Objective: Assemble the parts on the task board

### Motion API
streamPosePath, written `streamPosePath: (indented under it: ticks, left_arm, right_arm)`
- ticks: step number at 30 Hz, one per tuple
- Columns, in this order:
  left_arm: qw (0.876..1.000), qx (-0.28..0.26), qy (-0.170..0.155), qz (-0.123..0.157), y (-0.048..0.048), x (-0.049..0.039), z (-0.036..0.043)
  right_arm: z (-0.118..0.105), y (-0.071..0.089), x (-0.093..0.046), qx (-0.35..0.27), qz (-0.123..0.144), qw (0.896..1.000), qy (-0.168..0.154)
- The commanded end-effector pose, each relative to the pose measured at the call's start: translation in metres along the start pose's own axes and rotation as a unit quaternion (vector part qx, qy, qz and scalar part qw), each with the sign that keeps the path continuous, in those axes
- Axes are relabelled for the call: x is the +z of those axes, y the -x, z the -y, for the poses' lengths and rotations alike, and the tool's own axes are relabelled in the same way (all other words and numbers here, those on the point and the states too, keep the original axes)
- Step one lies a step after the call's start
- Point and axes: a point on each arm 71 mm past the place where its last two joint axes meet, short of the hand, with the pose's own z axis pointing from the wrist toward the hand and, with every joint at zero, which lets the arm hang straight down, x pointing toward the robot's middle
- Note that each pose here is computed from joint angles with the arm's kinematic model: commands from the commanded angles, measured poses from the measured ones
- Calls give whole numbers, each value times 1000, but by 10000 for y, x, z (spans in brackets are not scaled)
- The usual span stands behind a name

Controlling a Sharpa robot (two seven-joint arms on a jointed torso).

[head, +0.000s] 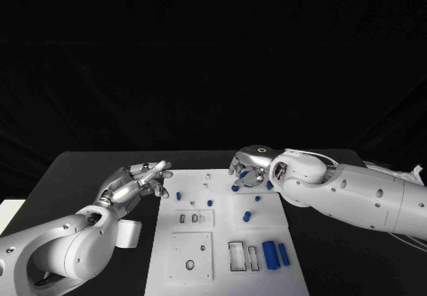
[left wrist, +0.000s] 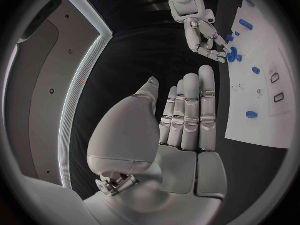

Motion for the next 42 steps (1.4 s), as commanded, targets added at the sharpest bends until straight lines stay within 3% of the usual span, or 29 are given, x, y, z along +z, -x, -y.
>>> streamPosePath:
  ticks: [1,42]
  left_arm:
    - [1000,-6,-1,-14,-28,0,13]
    - [1000,-8,6,-12,-8,7,-1]
  right_arm:
    - [20,-43,3,-30,-29,999,-14]
    - [35,-187,42,-39,-63,997,-11]
